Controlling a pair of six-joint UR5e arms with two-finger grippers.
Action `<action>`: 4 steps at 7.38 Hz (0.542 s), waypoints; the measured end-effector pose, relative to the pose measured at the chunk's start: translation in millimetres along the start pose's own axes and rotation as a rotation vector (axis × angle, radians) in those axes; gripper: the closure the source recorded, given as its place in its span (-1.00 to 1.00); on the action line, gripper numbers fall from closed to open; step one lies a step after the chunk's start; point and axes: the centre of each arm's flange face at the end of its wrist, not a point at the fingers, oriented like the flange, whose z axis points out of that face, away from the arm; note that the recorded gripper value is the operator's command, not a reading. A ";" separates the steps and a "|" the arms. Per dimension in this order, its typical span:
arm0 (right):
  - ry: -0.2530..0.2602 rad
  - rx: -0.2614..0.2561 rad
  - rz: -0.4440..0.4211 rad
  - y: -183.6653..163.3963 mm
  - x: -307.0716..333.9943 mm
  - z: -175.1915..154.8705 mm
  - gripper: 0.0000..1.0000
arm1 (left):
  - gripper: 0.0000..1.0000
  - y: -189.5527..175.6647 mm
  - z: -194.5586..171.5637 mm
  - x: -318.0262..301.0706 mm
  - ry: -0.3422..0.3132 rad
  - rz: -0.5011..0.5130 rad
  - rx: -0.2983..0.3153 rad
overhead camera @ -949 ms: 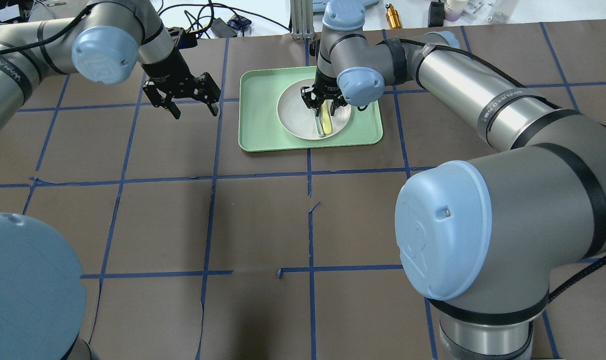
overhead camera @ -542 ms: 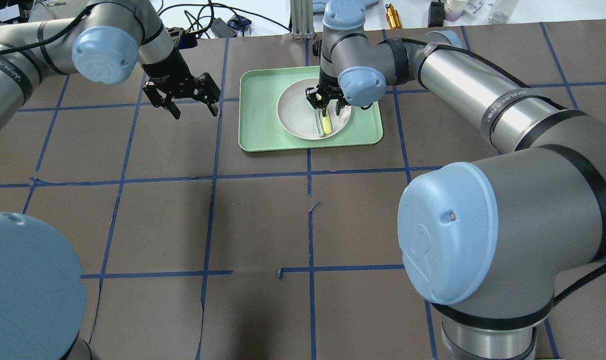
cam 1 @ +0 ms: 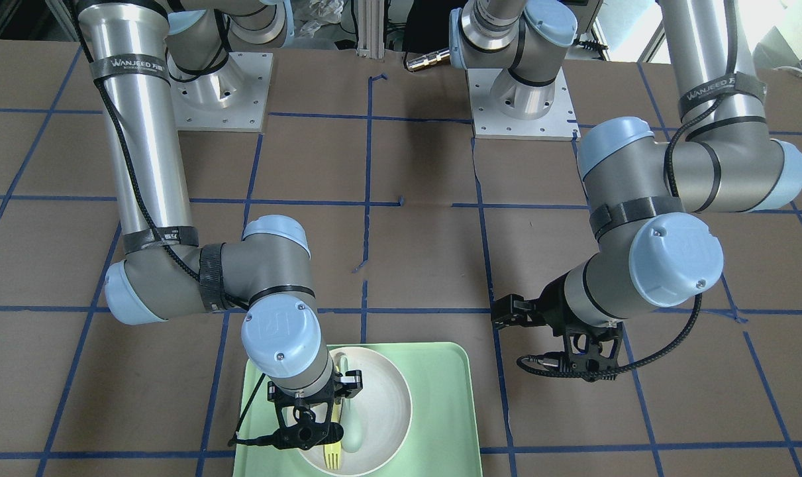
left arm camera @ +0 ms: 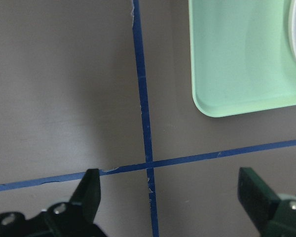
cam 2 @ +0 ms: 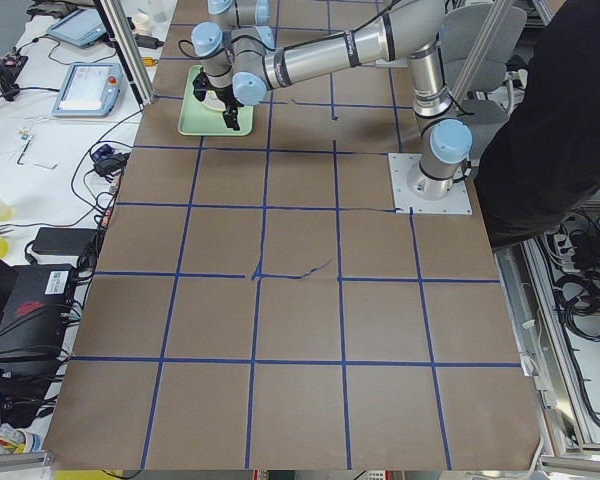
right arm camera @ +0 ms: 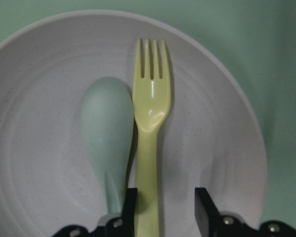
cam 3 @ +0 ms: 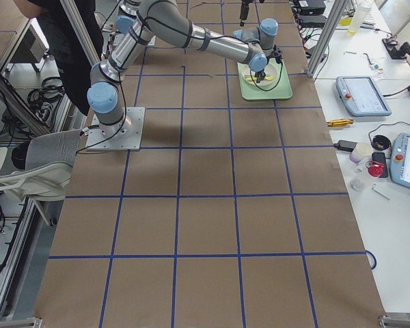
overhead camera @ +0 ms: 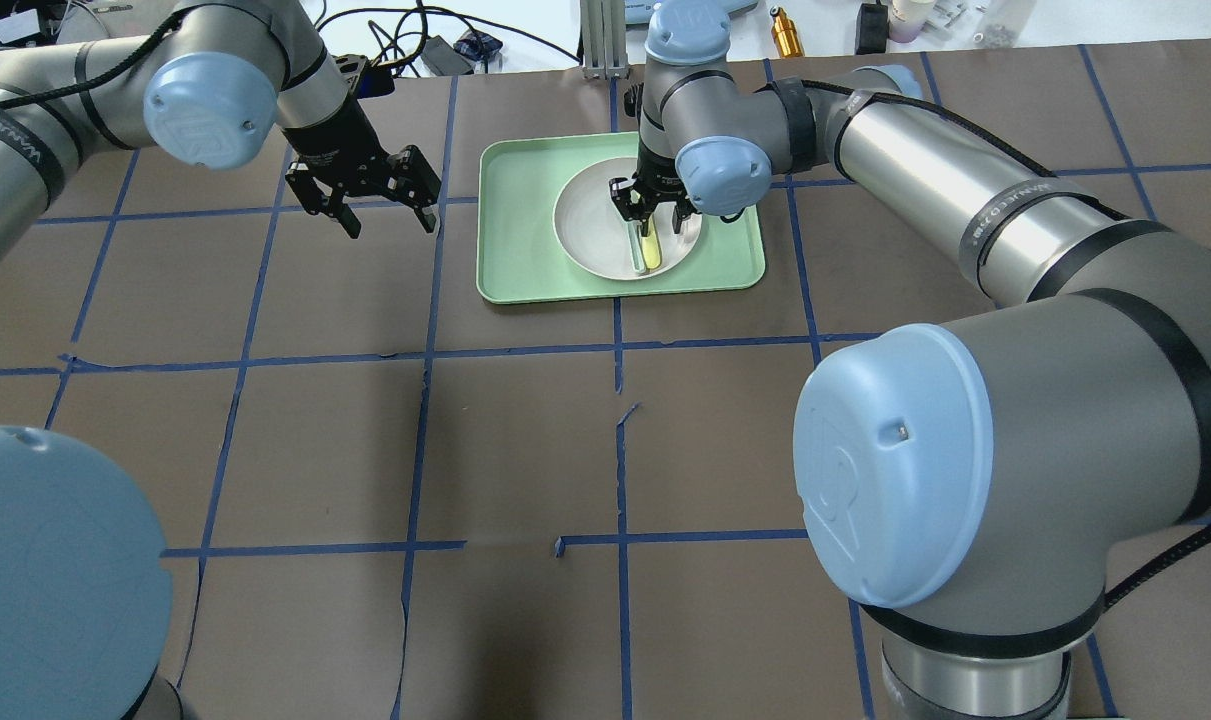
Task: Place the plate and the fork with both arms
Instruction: 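Lower the right gripper and close it on the yellow fork handle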
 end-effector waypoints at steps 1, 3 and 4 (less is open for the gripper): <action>-0.001 -0.001 -0.001 0.0 -0.1 0.7 0.00 | -1.00 -0.1 0.2 0.0 0.000 0.000 0.000; -0.002 -0.003 -0.003 0.2 0.0 3.0 0.00 | -1.00 -0.1 0.4 -0.1 0.000 0.000 -0.001; -0.002 -0.004 -0.003 0.0 0.0 4.0 0.00 | -1.00 -0.1 0.2 -0.1 -0.001 0.000 0.000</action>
